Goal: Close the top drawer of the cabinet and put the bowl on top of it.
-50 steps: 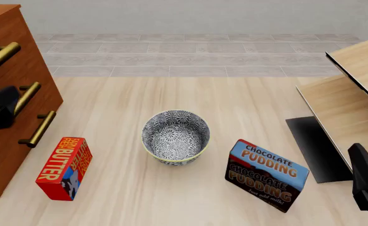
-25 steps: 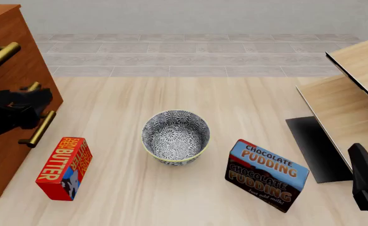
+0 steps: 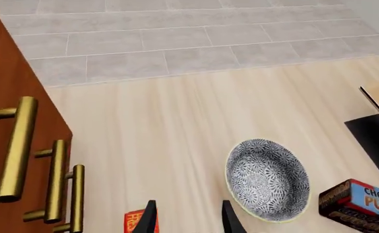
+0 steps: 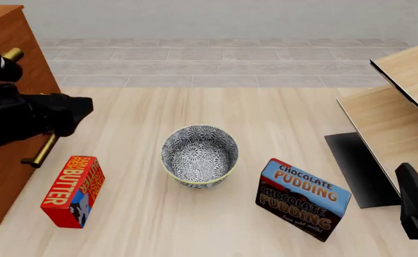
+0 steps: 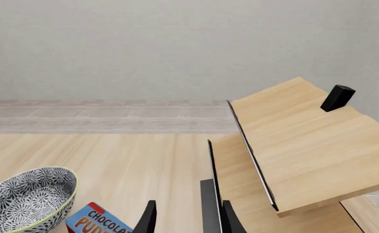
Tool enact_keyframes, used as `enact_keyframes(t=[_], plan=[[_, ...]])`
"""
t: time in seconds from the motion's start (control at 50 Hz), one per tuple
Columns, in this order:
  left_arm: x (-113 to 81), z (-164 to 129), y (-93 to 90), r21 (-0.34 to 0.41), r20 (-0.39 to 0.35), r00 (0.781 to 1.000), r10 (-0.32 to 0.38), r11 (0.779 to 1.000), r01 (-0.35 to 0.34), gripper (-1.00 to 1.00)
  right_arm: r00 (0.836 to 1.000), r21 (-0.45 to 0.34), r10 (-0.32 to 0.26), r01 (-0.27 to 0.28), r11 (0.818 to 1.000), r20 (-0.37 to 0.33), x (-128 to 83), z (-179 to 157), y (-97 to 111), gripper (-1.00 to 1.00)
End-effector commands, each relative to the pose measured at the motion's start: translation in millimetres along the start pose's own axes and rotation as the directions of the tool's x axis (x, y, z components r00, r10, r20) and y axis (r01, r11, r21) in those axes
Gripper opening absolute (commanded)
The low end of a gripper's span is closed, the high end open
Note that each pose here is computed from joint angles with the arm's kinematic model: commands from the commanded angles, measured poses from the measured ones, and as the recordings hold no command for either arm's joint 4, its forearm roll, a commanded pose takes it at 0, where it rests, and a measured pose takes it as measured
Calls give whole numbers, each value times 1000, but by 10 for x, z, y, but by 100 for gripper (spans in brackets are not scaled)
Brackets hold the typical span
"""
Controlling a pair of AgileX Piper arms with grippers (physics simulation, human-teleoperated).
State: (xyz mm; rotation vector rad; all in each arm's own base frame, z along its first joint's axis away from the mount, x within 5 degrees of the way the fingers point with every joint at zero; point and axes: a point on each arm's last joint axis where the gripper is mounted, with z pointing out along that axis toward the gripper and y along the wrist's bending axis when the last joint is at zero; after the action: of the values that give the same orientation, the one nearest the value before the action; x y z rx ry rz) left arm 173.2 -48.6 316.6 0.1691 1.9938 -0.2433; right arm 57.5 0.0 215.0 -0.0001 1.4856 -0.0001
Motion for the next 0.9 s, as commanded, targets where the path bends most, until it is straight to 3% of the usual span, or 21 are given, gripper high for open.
enact_keyframes(t=[0.02, 0.1, 0.22, 0.32, 0.44, 0.56, 0.64, 0.9], plan=[[-155, 35, -82, 28, -40, 998, 40, 999, -39, 100, 1000, 0, 0, 0, 1000, 0, 2, -4, 0, 100], [-151, 83, -129, 44, -88, 996, 27, 999, -24, 100, 1000, 0, 0, 0, 1000, 1, 2, -4, 0, 100], [-125, 130, -150, 55, -135, 988, 79, 996, -72, 100, 1000, 0, 0, 0, 1000, 1, 2, -4, 0, 100], [-144, 198, -178, 61, -162, 984, 78, 996, -69, 100, 1000, 0, 0, 0, 1000, 1, 2, -4, 0, 100], [-149, 337, -309, 81, -245, 969, 15, 997, 5, 100, 1000, 0, 0, 0, 1000, 0, 2, -4, 0, 100], [-264, 324, -339, 87, -235, 972, 14, 996, 7, 100, 1000, 0, 0, 0, 1000, 1, 2, -4, 0, 100], [-312, 322, -429, 101, -249, 968, -35, 993, 62, 100, 1000, 0, 0, 0, 1000, 1, 2, -4, 0, 100], [-401, 439, -459, 95, -251, 966, -53, 992, 79, 100, 1000, 0, 0, 0, 1000, 0, 2, -4, 0, 100]])
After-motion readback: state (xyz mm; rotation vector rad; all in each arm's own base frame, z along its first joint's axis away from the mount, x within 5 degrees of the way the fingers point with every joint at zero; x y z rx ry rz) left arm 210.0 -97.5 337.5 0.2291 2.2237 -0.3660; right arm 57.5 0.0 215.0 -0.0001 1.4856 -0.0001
